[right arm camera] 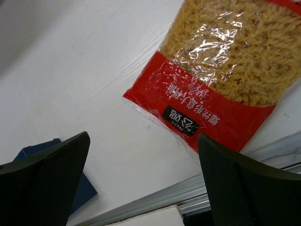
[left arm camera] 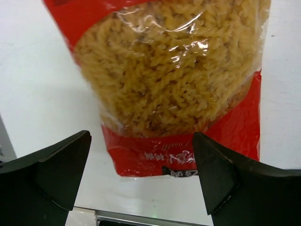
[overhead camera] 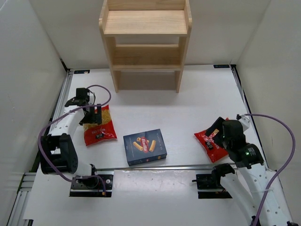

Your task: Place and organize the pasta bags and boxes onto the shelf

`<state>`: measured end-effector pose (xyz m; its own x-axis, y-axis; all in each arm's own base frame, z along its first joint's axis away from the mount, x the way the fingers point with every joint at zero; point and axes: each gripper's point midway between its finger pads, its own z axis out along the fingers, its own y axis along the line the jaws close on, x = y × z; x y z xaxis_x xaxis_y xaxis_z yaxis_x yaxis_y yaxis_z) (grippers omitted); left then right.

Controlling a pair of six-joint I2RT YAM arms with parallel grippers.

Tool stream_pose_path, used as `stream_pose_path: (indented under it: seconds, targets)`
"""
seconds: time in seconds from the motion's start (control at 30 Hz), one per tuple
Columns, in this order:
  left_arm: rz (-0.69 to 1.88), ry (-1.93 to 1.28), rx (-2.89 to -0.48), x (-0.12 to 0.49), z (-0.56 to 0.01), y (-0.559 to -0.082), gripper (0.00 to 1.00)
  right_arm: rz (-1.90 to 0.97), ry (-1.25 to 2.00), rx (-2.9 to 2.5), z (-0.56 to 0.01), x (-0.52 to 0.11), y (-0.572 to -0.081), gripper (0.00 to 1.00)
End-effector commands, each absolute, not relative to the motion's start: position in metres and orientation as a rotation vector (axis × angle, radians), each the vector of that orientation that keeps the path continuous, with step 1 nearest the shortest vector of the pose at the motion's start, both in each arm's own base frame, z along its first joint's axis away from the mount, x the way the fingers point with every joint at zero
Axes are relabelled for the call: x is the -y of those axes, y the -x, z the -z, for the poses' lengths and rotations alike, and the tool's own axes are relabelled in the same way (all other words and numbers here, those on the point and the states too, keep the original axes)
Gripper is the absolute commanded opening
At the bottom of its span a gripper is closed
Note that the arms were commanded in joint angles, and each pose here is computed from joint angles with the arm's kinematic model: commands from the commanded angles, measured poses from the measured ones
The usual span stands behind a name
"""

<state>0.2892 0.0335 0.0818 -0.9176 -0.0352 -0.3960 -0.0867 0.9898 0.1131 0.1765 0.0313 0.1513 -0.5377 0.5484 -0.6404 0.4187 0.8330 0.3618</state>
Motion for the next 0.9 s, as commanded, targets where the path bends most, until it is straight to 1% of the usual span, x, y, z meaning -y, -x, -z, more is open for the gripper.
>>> stream_pose_path:
  seconds: [0.0,0.03,0.1,0.13,0.17,0.2,0.3,0.33,0.37,0.57,0.8,0.87]
  targets:
    - [-0.178,0.069,-2.784,-0.029,-0.059,-0.285,1.00,-0.242,-0.694,-2.177,-0.160,-0.034,-0.182,0.98]
    - [-0.180,0.067,-2.821,-0.029,-0.046,-0.279,0.98,-0.242,-0.694,-2.177,-0.160,-0.034,-0.182,0.98]
    - [-0.152,0.062,-2.822,-0.026,-0.039,-0.279,0.93,-0.224,-0.699,-2.186,-0.157,-0.032,-0.183,0.98]
    - [-0.136,0.060,-2.823,-0.024,-0.036,-0.282,0.90,-0.223,-0.699,-2.186,-0.157,-0.032,-0.183,0.98]
    - [-0.136,0.060,-2.826,-0.024,-0.033,-0.283,0.84,-0.216,-0.700,-2.197,-0.158,-0.033,-0.185,0.98]
    - [-0.113,0.056,-2.827,-0.021,-0.032,-0.283,0.70,-0.218,-0.699,-2.195,-0.161,-0.034,-0.187,0.98]
    - [-0.080,0.051,-2.829,-0.017,-0.032,-0.286,0.46,-0.214,-0.689,-2.196,-0.168,-0.034,-0.191,0.98]
    - [-0.058,0.047,-2.820,-0.014,-0.034,-0.287,0.23,-0.208,-0.690,-2.204,-0.167,-0.034,-0.189,0.98]
    - [-0.045,0.045,-2.790,-0.013,-0.042,-0.289,0.11,-0.214,-0.689,-2.196,-0.170,-0.034,-0.190,0.98]
    - [-0.046,0.046,-2.655,-0.013,-0.087,-0.294,0.11,-0.225,-0.698,-2.184,-0.172,-0.035,-0.192,0.98]
    - [-0.033,0.041,-2.408,-0.011,-0.174,-0.307,0.11,-0.231,-0.685,-2.190,-0.178,-0.039,-0.201,0.98]
    - [-0.022,0.037,-2.396,-0.010,-0.187,-0.305,0.11,-0.229,-0.685,-2.192,-0.180,-0.040,-0.205,0.98]
